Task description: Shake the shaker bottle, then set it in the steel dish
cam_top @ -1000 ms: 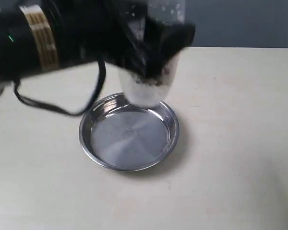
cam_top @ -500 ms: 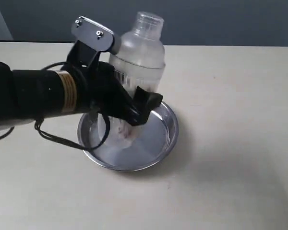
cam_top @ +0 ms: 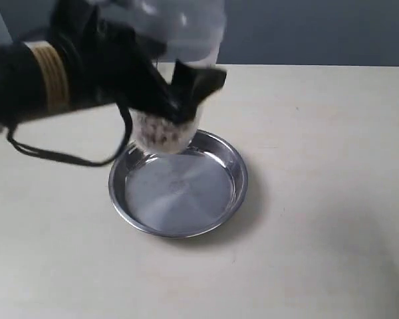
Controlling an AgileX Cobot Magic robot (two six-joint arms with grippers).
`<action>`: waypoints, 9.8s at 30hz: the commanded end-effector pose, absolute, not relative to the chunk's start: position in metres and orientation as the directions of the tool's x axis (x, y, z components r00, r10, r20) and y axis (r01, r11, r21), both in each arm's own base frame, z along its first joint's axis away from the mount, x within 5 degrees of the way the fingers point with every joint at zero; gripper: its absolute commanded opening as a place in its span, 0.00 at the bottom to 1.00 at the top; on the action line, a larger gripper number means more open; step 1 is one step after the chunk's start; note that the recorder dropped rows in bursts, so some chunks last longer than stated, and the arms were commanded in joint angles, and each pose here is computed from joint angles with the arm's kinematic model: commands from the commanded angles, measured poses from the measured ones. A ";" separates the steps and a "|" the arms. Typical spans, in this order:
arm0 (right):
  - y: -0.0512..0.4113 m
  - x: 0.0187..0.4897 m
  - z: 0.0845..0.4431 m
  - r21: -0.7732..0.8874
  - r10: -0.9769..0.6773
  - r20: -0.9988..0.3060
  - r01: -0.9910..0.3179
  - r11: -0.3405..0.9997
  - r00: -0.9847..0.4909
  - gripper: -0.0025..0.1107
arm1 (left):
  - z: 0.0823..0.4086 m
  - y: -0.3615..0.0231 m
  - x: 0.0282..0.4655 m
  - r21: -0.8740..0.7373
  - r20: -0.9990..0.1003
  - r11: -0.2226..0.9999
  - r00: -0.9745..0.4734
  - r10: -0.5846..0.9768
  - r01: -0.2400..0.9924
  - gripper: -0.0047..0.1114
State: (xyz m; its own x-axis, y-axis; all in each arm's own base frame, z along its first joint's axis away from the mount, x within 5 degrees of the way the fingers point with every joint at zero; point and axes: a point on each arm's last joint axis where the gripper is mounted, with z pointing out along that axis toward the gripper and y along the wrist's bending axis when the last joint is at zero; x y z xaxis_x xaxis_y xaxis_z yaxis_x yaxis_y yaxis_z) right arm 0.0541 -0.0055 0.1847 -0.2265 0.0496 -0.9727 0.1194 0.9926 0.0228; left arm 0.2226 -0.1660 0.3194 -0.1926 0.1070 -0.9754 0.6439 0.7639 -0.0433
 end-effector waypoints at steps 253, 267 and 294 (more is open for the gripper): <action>-0.006 0.054 0.186 0.018 0.044 -0.976 0.123 0.992 -0.212 0.01 | 0.192 -0.005 0.056 -0.082 -0.985 0.995 -0.157 -0.073 0.052 0.04; -0.006 0.054 0.186 0.018 0.044 -0.976 0.123 0.992 -0.212 0.01 | 0.192 -0.005 0.056 -0.082 -0.985 0.995 -0.157 -0.073 0.052 0.04; -0.006 0.054 0.186 0.018 0.044 -0.976 0.123 0.992 -0.212 0.01 | 0.192 -0.005 0.056 -0.082 -0.985 0.995 -0.157 -0.073 0.052 0.04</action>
State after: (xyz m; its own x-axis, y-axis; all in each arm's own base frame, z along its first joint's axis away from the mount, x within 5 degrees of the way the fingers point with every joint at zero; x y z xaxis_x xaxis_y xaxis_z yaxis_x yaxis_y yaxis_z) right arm 0.0541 -0.0055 0.1847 -0.2265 0.0496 -0.9727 0.1194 0.9926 0.0228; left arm 0.0563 -0.0052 0.1923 -0.1635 -0.0727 -0.9839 0.0574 0.9949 -0.0831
